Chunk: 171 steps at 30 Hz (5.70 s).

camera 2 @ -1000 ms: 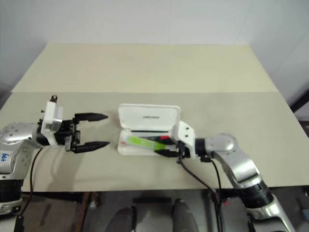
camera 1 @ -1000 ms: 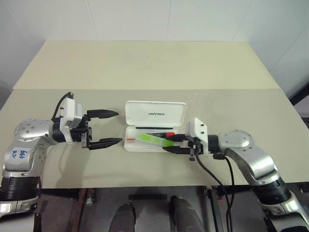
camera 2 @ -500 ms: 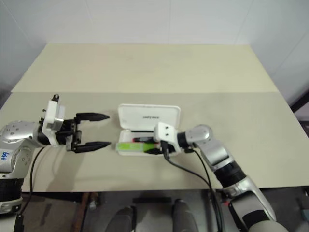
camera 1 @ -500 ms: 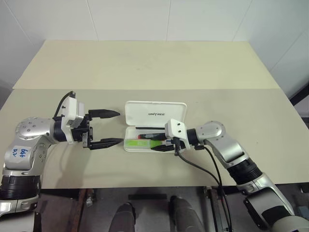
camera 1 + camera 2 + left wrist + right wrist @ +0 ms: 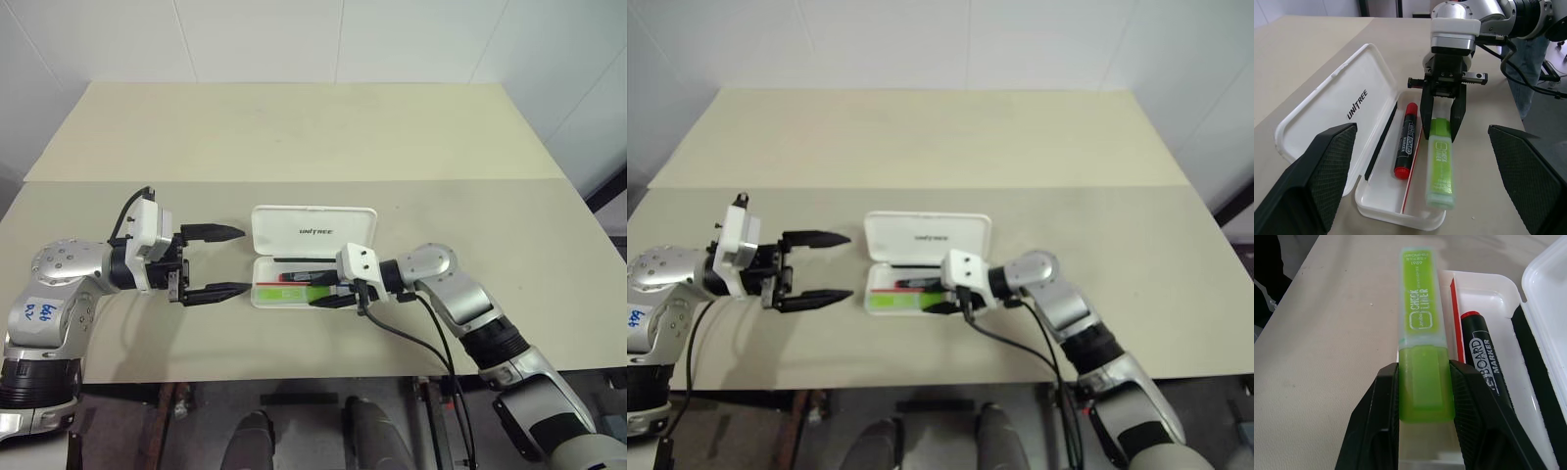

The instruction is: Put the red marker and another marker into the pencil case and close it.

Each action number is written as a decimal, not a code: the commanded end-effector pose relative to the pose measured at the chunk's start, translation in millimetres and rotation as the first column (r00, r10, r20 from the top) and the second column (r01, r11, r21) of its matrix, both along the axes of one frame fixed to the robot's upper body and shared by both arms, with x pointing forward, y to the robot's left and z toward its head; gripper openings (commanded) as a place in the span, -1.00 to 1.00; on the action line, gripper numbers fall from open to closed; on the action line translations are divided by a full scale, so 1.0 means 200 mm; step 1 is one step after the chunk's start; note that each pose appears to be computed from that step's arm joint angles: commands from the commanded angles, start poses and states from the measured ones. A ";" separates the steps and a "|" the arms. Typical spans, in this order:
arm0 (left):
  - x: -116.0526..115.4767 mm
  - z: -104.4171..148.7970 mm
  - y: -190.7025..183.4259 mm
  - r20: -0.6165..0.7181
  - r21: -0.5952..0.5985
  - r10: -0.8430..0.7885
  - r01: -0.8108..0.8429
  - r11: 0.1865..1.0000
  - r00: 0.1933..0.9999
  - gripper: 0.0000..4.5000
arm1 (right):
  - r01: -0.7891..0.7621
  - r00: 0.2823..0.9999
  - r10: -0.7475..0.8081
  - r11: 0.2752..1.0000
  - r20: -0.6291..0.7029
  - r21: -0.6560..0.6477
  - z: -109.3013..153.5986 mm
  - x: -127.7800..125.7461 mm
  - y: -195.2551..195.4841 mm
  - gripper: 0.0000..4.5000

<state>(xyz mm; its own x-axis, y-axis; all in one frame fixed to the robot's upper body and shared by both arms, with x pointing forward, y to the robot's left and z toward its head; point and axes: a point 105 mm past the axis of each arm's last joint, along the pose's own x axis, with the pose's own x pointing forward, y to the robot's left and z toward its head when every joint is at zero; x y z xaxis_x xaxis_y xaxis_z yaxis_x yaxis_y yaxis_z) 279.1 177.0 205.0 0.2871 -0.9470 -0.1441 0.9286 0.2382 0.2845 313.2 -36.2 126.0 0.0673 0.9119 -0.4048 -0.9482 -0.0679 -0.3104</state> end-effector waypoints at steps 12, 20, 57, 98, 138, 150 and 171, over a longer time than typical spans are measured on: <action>0.00 0.06 -0.02 0.051 -0.006 -0.022 0.022 1.000 0.998 1.00 | 0.039 0.998 -0.041 0.998 0.042 0.048 0.10 0.04 0.02 -0.52; 0.00 0.06 -0.03 0.048 -0.007 -0.026 0.026 1.000 0.999 1.00 | 0.053 0.998 -0.056 0.993 0.029 0.105 0.18 0.03 0.03 -0.52; 0.01 0.05 -0.04 0.052 -0.015 -0.032 0.033 0.999 0.998 1.00 | 0.114 0.992 -0.111 0.992 -0.066 0.046 0.06 0.07 0.01 -0.52; 0.01 0.05 -0.05 0.052 -0.021 -0.025 0.026 0.999 0.998 1.00 | 0.014 1.000 -0.015 0.991 0.005 0.136 0.27 -0.01 0.08 0.98; -0.11 -0.37 0.47 -0.248 -0.187 0.967 -0.976 -0.111 -0.063 1.00 | 0.202 0.963 -0.245 0.933 0.115 0.299 0.59 -0.12 -0.50 0.98; 0.08 -0.43 0.44 -0.264 -0.141 0.965 -0.989 -0.047 -0.008 1.00 | 0.210 0.956 -0.263 0.924 0.132 0.321 0.61 -0.15 -0.49 0.98; 0.16 -0.32 0.32 -0.411 -0.286 0.903 -0.958 -0.001 0.122 -0.87 | 0.233 0.943 -0.297 0.909 0.147 0.344 0.62 -0.15 -0.50 1.00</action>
<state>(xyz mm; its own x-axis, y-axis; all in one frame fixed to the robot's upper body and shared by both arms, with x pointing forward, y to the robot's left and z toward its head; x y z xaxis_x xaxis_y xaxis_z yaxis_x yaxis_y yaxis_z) 304.5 250.2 108.8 0.9610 0.2473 -0.1240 -0.2662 0.9486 -0.1714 286.2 -134.5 235.6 0.3639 0.9275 -0.0851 -0.8659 0.3033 -0.3977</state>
